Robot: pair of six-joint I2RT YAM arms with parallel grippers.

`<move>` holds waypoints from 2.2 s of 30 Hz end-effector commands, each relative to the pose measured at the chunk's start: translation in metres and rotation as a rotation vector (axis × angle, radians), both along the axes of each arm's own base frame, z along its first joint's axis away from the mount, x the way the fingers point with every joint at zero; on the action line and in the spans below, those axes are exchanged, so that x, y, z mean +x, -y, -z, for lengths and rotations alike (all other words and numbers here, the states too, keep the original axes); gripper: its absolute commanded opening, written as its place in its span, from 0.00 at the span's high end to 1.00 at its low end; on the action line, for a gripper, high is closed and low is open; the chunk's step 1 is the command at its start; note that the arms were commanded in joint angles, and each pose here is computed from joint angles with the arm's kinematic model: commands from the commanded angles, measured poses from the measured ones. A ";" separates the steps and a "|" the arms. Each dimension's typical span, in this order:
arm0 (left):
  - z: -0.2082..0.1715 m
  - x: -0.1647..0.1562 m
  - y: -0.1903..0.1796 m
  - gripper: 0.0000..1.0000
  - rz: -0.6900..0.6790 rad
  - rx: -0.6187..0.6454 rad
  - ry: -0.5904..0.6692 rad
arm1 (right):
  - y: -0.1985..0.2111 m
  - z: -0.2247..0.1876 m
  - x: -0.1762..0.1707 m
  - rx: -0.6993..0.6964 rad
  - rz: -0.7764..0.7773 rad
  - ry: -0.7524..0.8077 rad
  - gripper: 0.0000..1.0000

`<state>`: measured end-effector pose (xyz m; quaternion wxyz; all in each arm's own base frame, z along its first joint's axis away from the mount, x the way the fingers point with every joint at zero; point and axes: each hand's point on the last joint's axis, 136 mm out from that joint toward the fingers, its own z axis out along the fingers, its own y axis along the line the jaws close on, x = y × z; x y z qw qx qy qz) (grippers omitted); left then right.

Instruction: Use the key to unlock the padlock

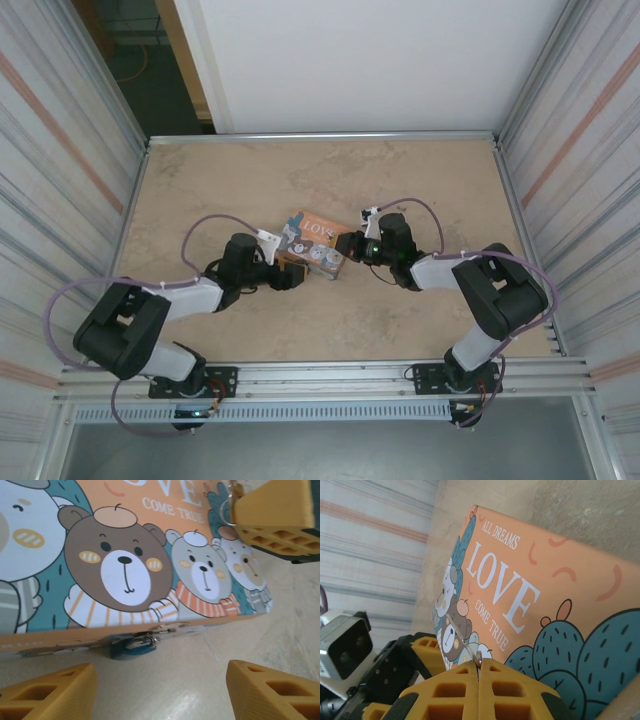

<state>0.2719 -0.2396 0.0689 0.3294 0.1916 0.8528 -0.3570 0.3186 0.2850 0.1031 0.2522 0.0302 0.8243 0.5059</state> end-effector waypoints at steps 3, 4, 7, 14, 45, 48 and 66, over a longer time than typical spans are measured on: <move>-0.003 0.017 0.008 0.35 0.004 0.010 0.056 | -0.005 0.017 -0.006 -0.029 -0.010 -0.033 1.00; -0.001 0.018 0.009 0.36 0.004 0.013 0.053 | -0.006 0.018 -0.006 -0.028 -0.011 -0.036 1.00; 0.007 0.020 0.010 0.41 0.006 0.024 0.042 | -0.008 0.020 -0.008 -0.027 -0.015 -0.039 1.00; 0.020 0.026 0.009 0.45 -0.018 0.045 0.039 | -0.009 0.017 -0.008 -0.017 -0.019 -0.034 1.00; 0.026 0.040 0.018 0.70 -0.061 0.020 0.011 | -0.016 0.011 -0.012 -0.012 -0.033 -0.020 1.00; 0.022 0.041 0.018 0.74 -0.064 0.011 0.018 | -0.016 0.006 -0.012 -0.006 -0.034 -0.010 1.00; -0.031 0.007 0.034 0.82 -0.079 -0.093 -0.139 | 0.021 -0.042 -0.052 -0.196 -0.004 0.203 1.00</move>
